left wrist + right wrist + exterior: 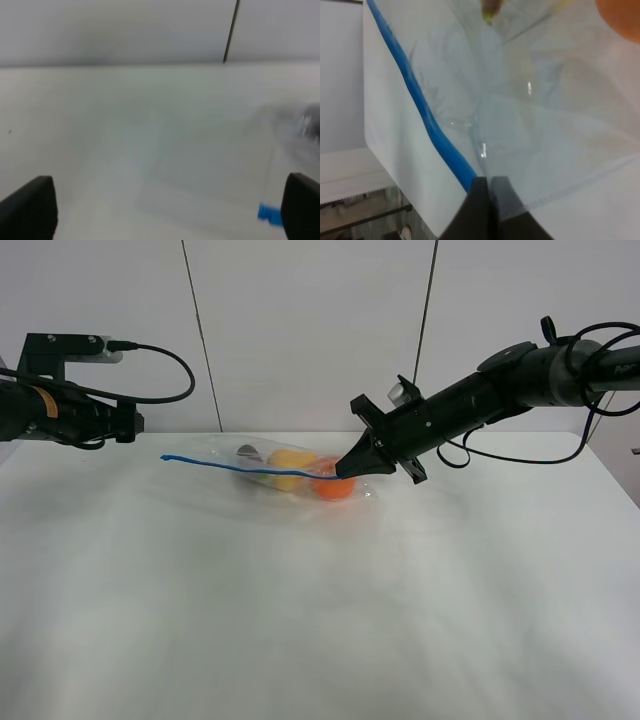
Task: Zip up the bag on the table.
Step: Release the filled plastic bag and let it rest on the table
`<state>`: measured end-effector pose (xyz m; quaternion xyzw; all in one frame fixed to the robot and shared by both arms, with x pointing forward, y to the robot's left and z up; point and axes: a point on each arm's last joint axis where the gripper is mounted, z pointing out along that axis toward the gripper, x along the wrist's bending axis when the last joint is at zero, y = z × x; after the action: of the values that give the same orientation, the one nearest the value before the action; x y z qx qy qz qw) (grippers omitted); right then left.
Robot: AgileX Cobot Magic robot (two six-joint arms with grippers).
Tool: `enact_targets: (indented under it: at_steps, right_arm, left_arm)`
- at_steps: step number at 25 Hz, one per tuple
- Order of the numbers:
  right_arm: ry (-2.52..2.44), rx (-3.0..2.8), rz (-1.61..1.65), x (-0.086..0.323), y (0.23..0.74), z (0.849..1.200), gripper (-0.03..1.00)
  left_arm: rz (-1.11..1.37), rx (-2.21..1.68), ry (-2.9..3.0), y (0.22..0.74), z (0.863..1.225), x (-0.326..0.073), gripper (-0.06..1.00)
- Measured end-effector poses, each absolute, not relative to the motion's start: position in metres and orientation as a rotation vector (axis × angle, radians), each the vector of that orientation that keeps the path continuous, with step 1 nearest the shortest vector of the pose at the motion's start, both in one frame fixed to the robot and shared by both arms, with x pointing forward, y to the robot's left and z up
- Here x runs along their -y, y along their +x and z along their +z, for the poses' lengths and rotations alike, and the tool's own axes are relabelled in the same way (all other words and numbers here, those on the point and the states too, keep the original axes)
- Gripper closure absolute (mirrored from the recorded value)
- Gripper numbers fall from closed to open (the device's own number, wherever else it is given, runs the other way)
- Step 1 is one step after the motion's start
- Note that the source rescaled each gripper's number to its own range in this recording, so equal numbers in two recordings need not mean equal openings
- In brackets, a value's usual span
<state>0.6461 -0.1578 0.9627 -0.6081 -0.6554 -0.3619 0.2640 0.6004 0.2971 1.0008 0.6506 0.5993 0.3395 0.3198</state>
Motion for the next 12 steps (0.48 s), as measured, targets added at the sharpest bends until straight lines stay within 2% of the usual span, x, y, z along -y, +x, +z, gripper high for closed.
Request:
enact_targets:
  at_steps: [7, 12]
  right_arm:
    - [-1.644, 1.772, -0.978, 0.158, 0.646, 0.963, 0.97]
    - [-1.643, 1.772, -0.978, 0.158, 0.646, 0.963, 0.97]
  left_arm:
    - [0.926, -1.615, 1.778, 0.607, 1.017, -0.284, -0.06]
    - [1.017, -1.485, 1.88, 0.613, 1.029, -0.282, -0.06]
